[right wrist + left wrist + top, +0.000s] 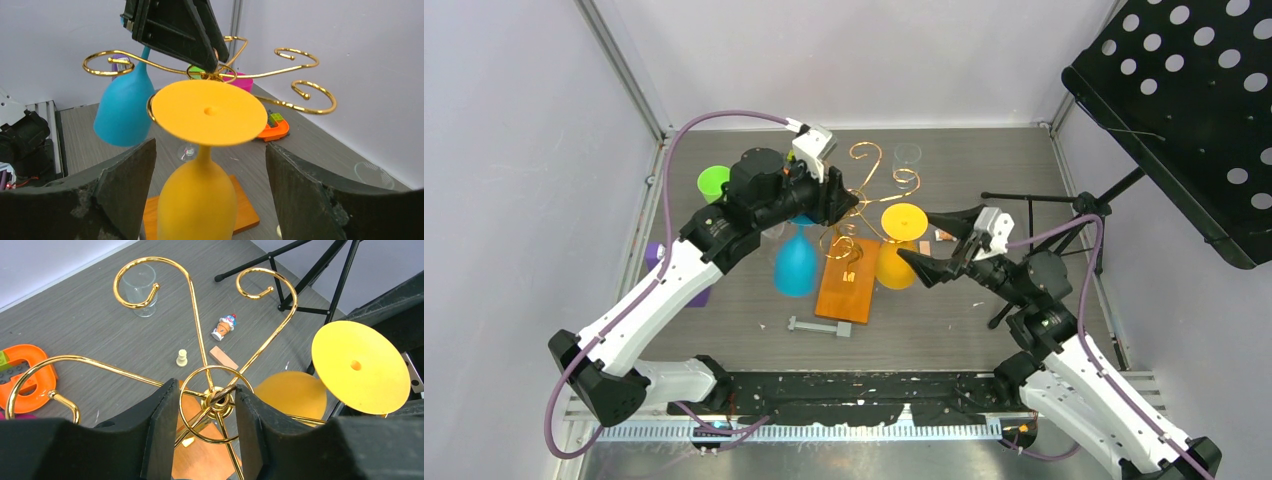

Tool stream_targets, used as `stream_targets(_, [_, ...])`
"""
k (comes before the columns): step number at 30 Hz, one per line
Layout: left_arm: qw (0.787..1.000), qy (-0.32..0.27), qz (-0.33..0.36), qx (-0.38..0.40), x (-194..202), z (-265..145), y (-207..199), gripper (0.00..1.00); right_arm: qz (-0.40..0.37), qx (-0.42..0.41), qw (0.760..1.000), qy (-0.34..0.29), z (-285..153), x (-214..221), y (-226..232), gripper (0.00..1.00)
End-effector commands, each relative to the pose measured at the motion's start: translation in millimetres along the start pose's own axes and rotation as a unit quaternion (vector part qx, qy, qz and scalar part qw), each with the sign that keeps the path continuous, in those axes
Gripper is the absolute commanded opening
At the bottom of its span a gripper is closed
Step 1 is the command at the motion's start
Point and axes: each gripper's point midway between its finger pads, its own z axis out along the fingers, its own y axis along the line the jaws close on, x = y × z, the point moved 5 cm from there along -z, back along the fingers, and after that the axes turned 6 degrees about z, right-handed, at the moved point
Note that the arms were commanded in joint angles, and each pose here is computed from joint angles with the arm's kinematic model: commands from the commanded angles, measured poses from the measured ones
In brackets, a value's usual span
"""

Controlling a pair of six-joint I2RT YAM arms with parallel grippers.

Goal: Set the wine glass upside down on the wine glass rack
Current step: Turn the wine glass upside down at the wine rack, then pick up the wine glass at the center of the board.

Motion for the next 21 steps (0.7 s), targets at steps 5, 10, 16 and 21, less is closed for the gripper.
stream_targets(5, [1.0,-0.026,0.004,-0.012,-16.2,-13.7,1.9,0.48,-0.018,0.026,0.999,0.004,-17.9,4.1,0.0,0.9])
stream_targets(10, [0.999,-0.046,0.001,-0.013,-29.4,-20.7,0.0,0.51,-0.017,0.021,1.0,0.002,-19.9,2.8,2.6,0.9])
stream_targets(16, [0.997,-0.071,0.002,-0.012,-44.2,-33.8,-3.2,0.54,-0.014,0.016,1.0,0.001,-19.9,1.7,4.2,0.91])
stream_targets(21, [0.996,-0.086,0.005,-0.02,-51.3,-44.1,-2.9,0.56,-0.012,0.016,1.0,-0.001,-20.2,1.0,4.6,0.92])
